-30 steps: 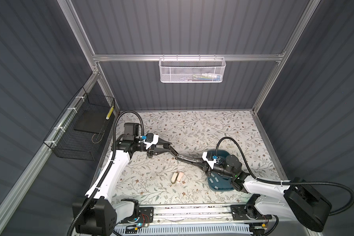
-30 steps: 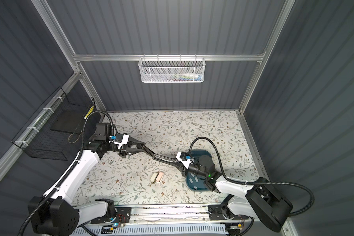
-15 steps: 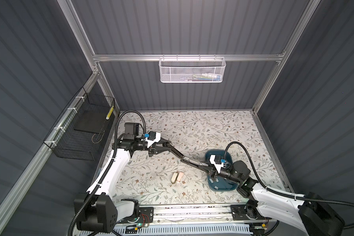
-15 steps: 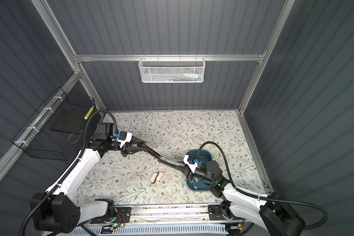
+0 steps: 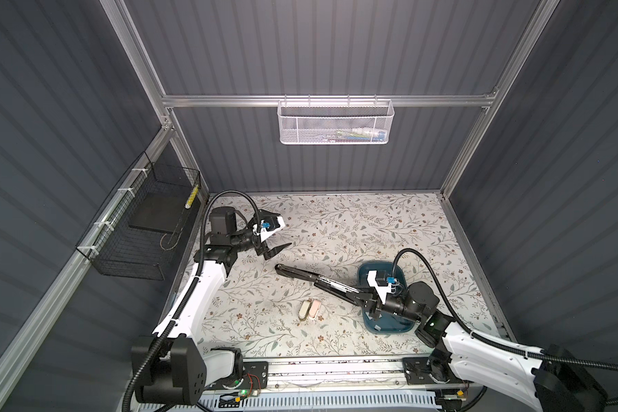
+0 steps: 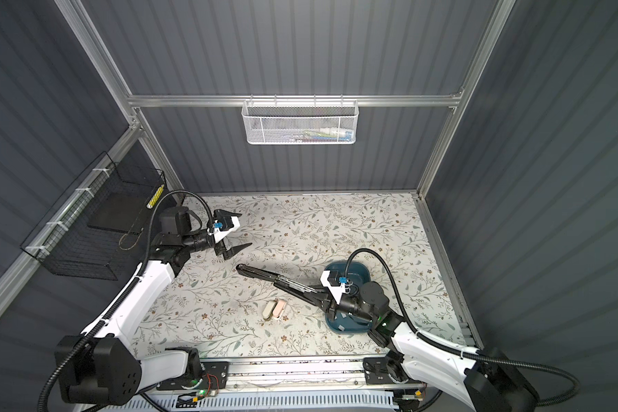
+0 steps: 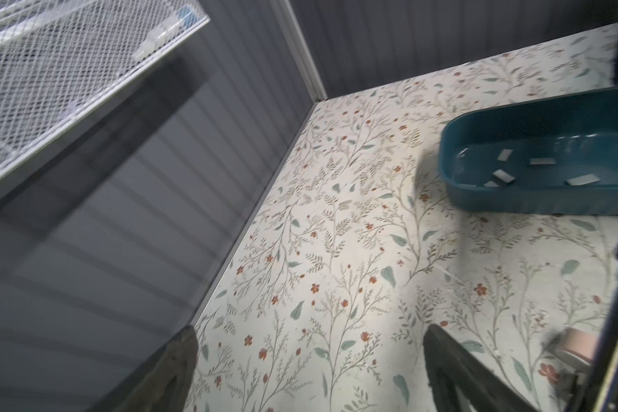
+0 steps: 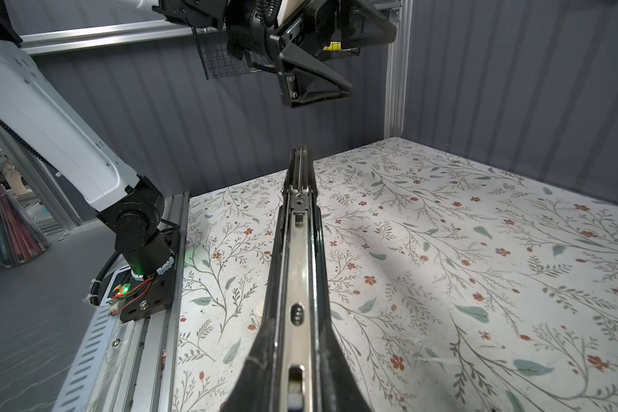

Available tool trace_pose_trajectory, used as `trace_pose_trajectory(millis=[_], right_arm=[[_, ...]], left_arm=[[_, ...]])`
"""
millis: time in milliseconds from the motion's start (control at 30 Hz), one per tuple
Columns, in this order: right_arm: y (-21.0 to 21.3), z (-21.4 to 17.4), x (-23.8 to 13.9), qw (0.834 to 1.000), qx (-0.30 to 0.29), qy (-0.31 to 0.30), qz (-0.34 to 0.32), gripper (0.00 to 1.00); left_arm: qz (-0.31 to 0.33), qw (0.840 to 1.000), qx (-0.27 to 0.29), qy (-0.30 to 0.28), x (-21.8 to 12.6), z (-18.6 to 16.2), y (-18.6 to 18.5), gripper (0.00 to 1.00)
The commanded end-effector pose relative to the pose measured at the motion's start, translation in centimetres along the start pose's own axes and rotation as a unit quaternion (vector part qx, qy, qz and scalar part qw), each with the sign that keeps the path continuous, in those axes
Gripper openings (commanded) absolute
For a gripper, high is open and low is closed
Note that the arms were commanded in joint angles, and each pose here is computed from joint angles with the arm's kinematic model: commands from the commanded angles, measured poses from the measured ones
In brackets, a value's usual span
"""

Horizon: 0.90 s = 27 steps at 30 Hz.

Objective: Load the staples into the stapler

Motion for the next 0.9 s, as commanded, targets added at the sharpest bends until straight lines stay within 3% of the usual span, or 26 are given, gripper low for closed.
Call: trace_pose_trajectory(millis=[0,33,100,167,267,333,433,500,633,667,700,767,833,867], right_arm=[[0.0,3.8,0.6,0.998,-0.01,-0.053,-0.021,0.0],[-0.3,3.9,0.8,0.998,-0.004,-0.051,-0.033,0.0],[-0.6,4.2,1.0,0.997,0.005,-0.05,-0.05,0.0],[-1.5,4.6,1.1,0.994,0.014,-0.056,-0.097,0.0],[-2.5,4.9,1.2,0.985,0.033,-0.058,-0.156,0.0],[-3.1,5.0,1.0,0.977,0.045,-0.064,-0.197,0.0],[-3.0,4.8,1.1,0.97,0.042,-0.069,-0.23,0.0],[-2.8,4.7,1.2,0.964,0.037,-0.074,-0.251,0.0],[-2.0,4.7,1.7,0.951,0.025,-0.082,-0.296,0.0],[-2.0,4.7,1.9,0.947,0.022,-0.083,-0.31,0.0],[-2.0,4.8,2.2,0.941,0.022,-0.084,-0.326,0.0],[-2.2,4.8,3.0,0.932,0.028,-0.085,-0.352,0.0],[-2.7,4.6,3.7,0.919,0.037,-0.084,-0.383,0.0],[-3.0,4.5,4.3,0.915,0.041,-0.077,-0.395,0.0]], left_arm=[[0.13,0.986,-0.061,0.08,-0.6,-1.6,3.6,1.0],[0.176,0.975,-0.101,0.094,-1.0,-1.7,4.9,1.0],[0.271,0.936,-0.203,0.098,-2.5,-1.4,7.8,1.0],[0.333,0.881,-0.326,0.083,-4.0,-1.0,9.6,1.0],[0.354,0.802,-0.477,0.069,-5.2,-0.5,10.0,1.0],[0.338,0.758,-0.553,0.075,-5.3,-0.9,8.7,1.0],[0.321,0.698,-0.634,0.09,-5.0,-2.7,5.5,1.0],[0.339,0.644,-0.676,0.119,-5.1,-5.3,2.6,1.0],[0.394,0.582,-0.692,0.166,-6.5,-9.4,-2.3,1.0],[0.413,0.568,-0.689,0.177,-7.0,-10.2,-3.2,1.0],[0.426,0.575,-0.676,0.179,-7.4,-10.7,-3.9,1.0],[0.427,0.618,-0.64,0.164,-7.5,-10.9,-4.5,1.0],[0.444,0.601,-0.651,0.134,-8.2,-10.8,-4.9,1.0],[0.433,0.612,-0.652,0.111,-7.9,-10.4,-4.8,1.0]])
Point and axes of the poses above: each gripper's point midway between its finger pads, its own x axis out along the fingers, its own y axis along the line the jaws close on, z = x × y, the point moved 5 cm from there along -x, back along the fingers, and after that the axes turned 11 degrees about x, right-handed, at the moved point
